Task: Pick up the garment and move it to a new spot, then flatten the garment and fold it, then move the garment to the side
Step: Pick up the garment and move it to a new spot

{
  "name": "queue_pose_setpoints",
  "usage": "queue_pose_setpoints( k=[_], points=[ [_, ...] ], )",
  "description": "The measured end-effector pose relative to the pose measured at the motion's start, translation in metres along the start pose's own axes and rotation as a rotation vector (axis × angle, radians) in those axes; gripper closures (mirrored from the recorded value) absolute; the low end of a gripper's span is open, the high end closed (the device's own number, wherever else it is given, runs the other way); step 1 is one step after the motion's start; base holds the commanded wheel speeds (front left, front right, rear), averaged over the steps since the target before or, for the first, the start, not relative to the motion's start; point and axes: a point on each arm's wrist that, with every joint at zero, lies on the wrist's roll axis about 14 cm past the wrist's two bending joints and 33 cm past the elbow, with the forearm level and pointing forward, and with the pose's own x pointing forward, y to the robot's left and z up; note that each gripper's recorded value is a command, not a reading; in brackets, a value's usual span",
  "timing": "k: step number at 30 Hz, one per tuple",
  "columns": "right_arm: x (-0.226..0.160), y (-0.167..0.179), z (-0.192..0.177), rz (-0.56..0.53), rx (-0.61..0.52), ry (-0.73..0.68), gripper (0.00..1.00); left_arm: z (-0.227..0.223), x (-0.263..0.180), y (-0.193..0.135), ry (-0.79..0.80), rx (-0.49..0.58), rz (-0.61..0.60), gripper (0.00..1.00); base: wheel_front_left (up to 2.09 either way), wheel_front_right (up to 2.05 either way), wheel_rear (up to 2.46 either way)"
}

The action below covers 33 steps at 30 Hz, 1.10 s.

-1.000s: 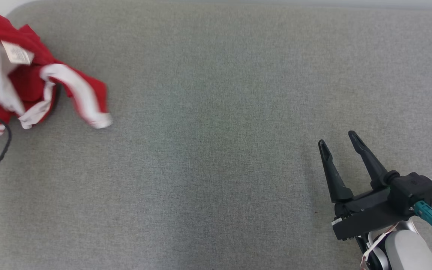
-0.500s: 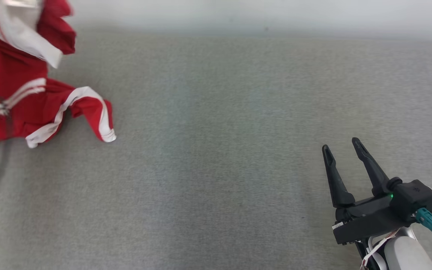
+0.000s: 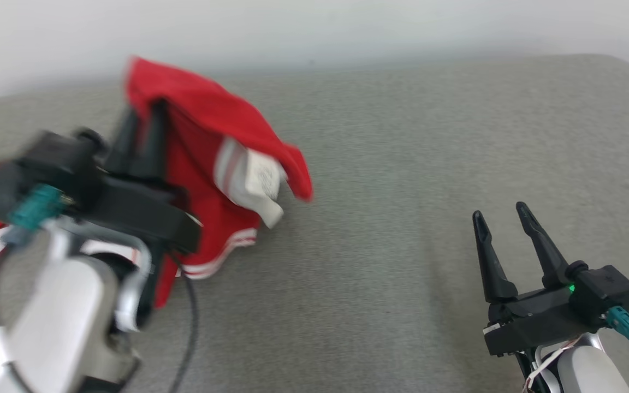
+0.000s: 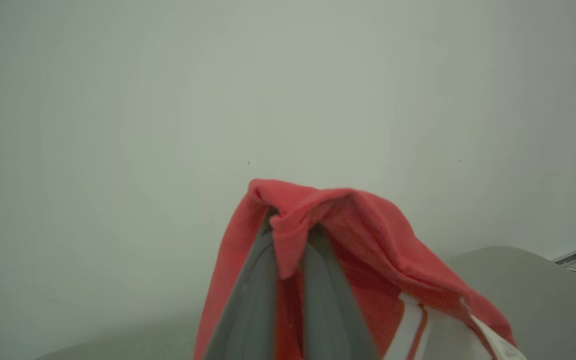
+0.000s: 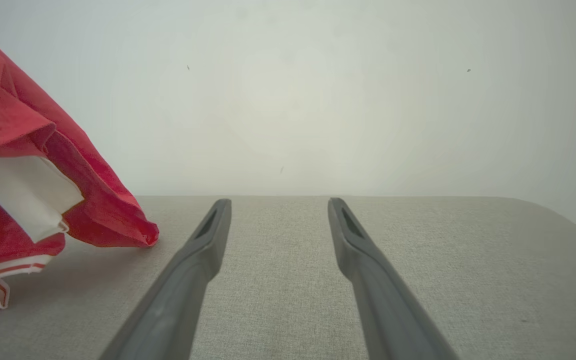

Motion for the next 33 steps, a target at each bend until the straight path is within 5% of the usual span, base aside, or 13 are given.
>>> queue_pose_setpoints(
  k=[14, 22, 24, 25, 33],
  points=[
    [-0.043, -0.063, 0.010, -0.207, -0.031, -0.010, 0.00, -0.098, 0.004, -0.189, 0.278, -0.260, -0.428, 1.00, 0.00, 0.00, 0.00],
    [-0.072, -0.096, 0.007, -0.327, -0.039, 0.012, 0.00, -0.144, -0.011, -0.255, 0.426, -0.298, -0.616, 0.98, 0.00, 0.00, 0.00],
    [-0.075, -0.100, 0.004, -0.344, -0.036, 0.025, 0.00, -0.159, -0.019, -0.264, 0.480, -0.317, -0.648, 0.09, 0.00, 0.00, 0.00],
    [-0.076, -0.101, 0.002, -0.350, -0.035, 0.029, 0.00, -0.165, -0.024, -0.268, 0.501, -0.318, -0.670, 0.00, 0.00, 0.00, 0.00],
    [-0.066, -0.093, -0.007, -0.318, -0.025, 0.047, 0.00, -0.137, -0.030, -0.281, 0.406, -0.433, -0.747, 0.00, 0.00, 0.00, 0.00]
  ],
)
